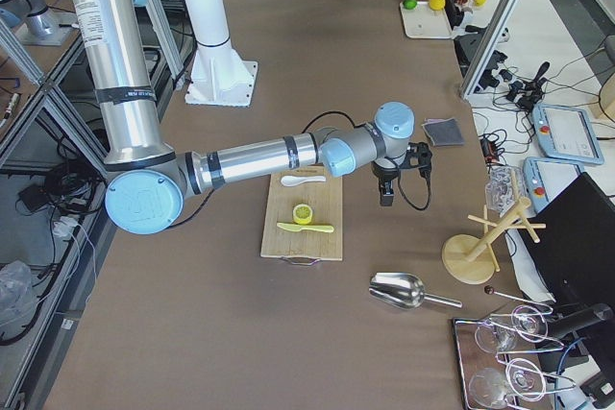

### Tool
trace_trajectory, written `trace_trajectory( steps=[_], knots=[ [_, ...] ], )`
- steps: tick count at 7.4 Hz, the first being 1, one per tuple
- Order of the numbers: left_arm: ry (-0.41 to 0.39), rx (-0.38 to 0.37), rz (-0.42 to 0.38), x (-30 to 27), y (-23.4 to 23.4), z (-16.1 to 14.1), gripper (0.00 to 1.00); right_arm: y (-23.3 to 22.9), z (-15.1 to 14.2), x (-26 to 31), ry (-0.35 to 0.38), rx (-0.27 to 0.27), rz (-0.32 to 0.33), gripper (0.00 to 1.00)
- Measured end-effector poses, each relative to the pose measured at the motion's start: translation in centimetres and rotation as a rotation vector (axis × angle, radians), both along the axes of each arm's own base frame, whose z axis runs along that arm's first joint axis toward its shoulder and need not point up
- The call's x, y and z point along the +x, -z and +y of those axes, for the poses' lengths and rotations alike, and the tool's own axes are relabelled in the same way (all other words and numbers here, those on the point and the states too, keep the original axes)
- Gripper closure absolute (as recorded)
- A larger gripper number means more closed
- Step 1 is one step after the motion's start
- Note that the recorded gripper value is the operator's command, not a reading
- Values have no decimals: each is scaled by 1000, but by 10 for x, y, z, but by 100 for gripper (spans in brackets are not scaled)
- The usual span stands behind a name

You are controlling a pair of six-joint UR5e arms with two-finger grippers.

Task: Place spoon in bowl
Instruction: 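Lower the left gripper onto the pale green bowl rim and grasp it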

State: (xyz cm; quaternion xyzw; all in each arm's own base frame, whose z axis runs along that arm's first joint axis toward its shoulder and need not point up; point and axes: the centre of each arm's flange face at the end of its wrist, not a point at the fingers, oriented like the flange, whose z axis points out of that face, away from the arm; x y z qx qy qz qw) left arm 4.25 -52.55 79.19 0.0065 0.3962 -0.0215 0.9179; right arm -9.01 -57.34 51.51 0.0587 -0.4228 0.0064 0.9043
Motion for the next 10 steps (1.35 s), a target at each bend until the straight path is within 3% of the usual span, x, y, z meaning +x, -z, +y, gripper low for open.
trace_trajectory(
  steps=[3,5,6,8,10],
  knots=[
    [55,-30,11,-1,19,-7,100,-1,5,2,-2,-1,0,0],
    [65,-24,31,1,73,-33,100,0,10,4,-10,-6,-2,0],
    [76,-23,44,4,111,-50,100,3,11,4,-16,-8,-4,0],
    [164,-73,149,24,214,-92,100,14,14,2,-22,0,-14,0],
    [207,-136,236,98,324,-112,100,20,33,-20,20,3,-25,0]
  ],
)
